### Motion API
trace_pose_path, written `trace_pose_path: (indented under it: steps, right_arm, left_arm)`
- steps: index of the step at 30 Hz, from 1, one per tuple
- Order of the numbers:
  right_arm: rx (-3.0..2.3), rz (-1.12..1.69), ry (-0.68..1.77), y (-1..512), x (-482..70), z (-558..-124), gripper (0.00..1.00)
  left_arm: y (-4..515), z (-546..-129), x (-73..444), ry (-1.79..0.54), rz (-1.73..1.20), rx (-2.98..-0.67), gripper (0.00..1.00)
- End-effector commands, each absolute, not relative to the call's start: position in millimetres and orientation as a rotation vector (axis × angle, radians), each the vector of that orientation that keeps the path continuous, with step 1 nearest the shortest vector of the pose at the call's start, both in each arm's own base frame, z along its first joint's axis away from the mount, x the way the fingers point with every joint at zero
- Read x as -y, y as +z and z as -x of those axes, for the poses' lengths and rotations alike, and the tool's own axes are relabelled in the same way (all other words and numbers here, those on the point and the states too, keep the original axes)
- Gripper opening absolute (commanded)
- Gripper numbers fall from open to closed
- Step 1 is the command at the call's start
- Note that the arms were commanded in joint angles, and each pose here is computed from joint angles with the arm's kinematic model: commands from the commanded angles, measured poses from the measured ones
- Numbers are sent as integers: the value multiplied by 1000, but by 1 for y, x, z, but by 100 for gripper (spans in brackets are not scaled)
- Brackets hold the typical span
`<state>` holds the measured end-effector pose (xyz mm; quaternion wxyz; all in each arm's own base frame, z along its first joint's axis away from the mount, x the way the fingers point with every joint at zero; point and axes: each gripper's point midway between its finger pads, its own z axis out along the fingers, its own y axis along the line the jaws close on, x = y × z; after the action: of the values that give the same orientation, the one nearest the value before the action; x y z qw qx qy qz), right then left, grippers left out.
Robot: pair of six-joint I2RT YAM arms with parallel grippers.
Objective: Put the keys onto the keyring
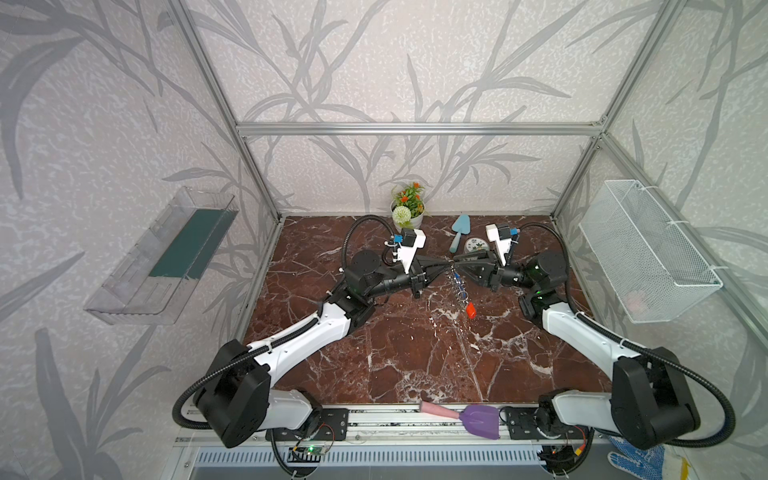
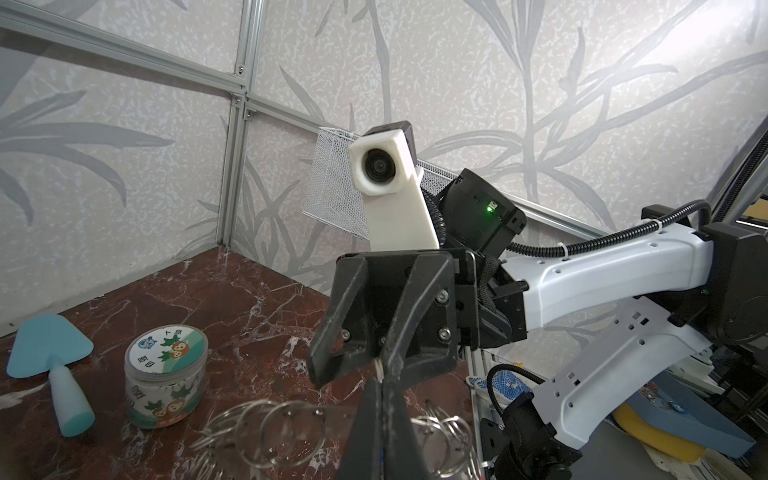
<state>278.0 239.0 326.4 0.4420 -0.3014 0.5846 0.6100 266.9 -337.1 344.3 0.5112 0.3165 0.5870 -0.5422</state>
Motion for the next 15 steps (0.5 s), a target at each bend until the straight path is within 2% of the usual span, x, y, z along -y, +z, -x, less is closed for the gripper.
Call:
trace_pose_path:
  steps: [1,6,11,15]
  right_arm:
    - [-1349,815,1518,351,-242,-268,30]
    - [-1353,825,1527,349,-244,-266,20]
    - [-1358,834,1536,347,-246,-265,14]
    - [-1360,835,1543,345,-246,-266,5]
  left_arm:
    - [362,-261,337,-1330,-779,-1326,0]
    - [362,-262,338,-1329,-777,-1328,0]
    - [359,-265,338,-1319,-772,-1341,0]
    - [358,-266,337,-1307,-770,-1346,0]
